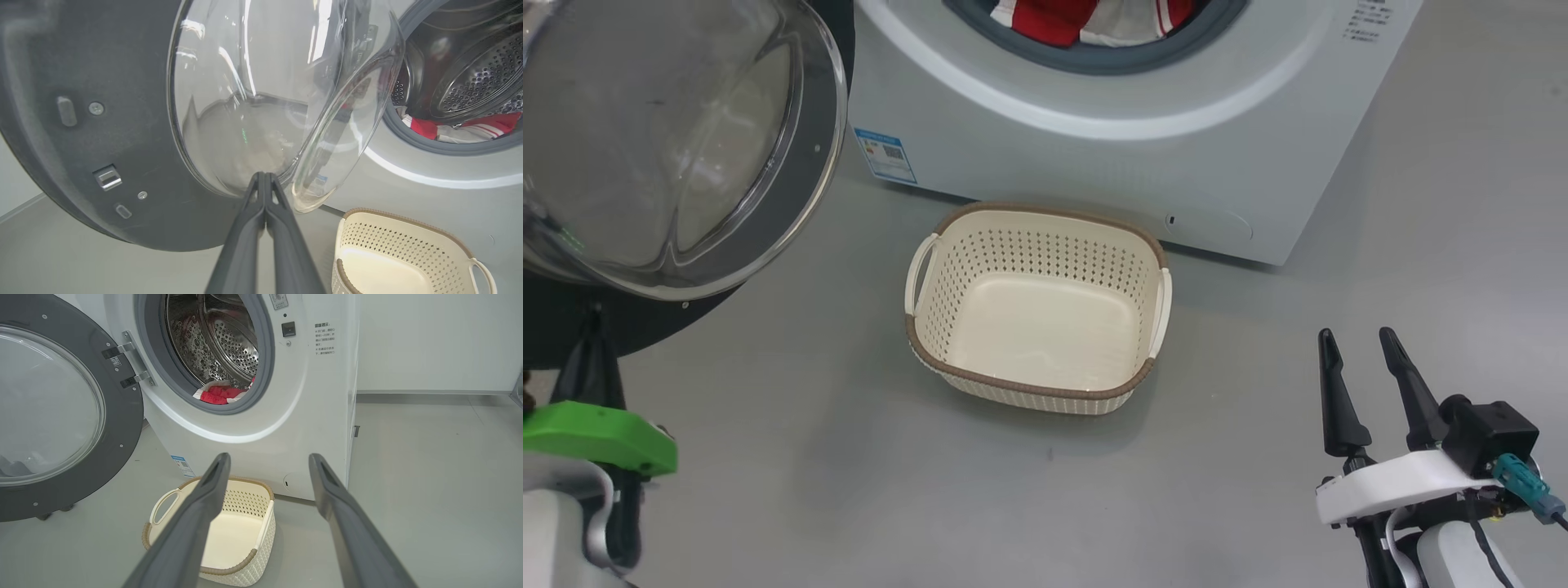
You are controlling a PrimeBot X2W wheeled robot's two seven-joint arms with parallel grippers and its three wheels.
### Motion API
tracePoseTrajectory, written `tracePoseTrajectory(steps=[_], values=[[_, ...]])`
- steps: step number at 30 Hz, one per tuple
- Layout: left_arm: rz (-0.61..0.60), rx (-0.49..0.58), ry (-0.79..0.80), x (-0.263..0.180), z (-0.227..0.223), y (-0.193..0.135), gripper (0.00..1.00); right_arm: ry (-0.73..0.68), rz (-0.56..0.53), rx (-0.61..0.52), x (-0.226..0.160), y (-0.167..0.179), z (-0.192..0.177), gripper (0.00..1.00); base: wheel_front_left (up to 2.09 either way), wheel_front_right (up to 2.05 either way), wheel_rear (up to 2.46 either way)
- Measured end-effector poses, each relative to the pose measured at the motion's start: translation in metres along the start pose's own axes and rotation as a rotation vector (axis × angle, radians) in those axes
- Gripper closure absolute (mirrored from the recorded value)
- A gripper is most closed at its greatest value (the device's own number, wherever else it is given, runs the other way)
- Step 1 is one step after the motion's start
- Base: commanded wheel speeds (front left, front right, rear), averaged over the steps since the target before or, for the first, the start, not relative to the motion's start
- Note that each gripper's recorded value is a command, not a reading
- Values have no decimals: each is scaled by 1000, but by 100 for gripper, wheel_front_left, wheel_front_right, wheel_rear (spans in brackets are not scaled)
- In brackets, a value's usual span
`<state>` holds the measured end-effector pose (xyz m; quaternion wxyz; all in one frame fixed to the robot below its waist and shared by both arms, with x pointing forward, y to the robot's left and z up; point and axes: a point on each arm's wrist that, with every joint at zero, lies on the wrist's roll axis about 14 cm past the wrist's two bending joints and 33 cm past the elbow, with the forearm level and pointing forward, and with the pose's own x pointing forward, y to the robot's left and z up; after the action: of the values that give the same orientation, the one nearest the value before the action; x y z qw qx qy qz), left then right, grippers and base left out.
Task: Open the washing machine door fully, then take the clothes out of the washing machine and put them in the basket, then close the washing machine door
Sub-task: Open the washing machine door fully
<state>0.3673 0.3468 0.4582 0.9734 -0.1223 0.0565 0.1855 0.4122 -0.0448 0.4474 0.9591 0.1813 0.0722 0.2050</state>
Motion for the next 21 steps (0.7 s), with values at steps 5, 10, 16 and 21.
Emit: tracePoseTrajectory(steps=[5,10,16,21], values=[[-93,-18,-3,-11,-6,-32,100,-46,-37,2,-14,-5,15,0,0,0,0],[-159,-49,5,-22,-16,-57,100,-85,-77,-6,-30,-14,29,0,0,0,0],[-270,-85,-6,-30,-18,-99,100,-134,-134,-8,-47,-27,44,0,0,0,0],[-333,-110,-4,-38,-21,-123,100,-172,-164,-11,-59,-33,54,0,0,0,0]])
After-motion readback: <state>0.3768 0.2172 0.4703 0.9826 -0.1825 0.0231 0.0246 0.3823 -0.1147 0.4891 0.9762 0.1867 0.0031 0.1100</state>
